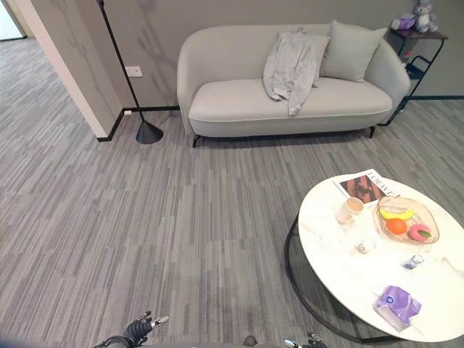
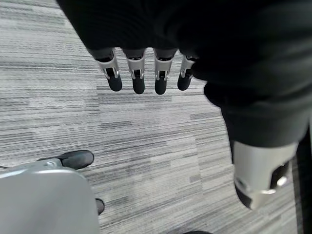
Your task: Hang the clothes on the sofa on the clothes rack.
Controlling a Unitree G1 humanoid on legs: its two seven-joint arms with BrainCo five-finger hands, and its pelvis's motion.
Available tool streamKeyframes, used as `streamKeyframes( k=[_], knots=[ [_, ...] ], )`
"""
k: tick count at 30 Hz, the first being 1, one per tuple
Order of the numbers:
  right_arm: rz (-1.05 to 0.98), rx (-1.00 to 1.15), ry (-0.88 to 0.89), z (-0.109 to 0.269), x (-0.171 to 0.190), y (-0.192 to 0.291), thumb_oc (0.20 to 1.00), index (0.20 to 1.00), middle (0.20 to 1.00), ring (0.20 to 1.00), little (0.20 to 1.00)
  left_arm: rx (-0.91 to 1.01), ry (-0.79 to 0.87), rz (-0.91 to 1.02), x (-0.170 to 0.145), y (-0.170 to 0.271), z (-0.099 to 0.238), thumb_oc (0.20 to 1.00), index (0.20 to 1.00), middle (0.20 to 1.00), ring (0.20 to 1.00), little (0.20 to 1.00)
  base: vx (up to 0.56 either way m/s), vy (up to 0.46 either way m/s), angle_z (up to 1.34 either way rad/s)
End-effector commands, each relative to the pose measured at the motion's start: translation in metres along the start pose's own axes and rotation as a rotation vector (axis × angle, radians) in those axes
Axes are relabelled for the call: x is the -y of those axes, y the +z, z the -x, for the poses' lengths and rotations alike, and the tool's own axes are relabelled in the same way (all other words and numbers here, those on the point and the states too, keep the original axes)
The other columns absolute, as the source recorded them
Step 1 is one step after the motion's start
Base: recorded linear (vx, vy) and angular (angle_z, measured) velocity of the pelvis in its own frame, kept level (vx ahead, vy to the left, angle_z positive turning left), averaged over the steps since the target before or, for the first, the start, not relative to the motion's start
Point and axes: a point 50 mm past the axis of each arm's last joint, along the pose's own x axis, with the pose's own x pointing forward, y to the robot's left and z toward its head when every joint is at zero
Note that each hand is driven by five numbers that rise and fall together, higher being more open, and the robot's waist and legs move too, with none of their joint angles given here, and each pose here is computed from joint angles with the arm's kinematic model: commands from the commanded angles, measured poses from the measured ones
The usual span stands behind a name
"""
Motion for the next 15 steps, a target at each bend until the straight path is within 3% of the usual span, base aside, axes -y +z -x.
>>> streamKeyframes(
  k=[1,15],
  knots=[
    [0.038,0.068,0.003,-0.002,0.005,0.017,1.000,1.000,1.000,1.000,1.000,0.093,-0.003,-0.017,-0.005,0.025,-0.005,1.000,1.000,1.000,1.000,1.000,0.00,0.000,0.00],
    [-0.062,0.103,0.011,0.000,0.006,0.020,1.000,1.000,1.000,1.000,1.000,0.146,0.014,0.016,-0.009,0.036,-0.004,1.000,1.000,1.000,1.000,1.000,0.03,-0.045,0.00]
  ],
)
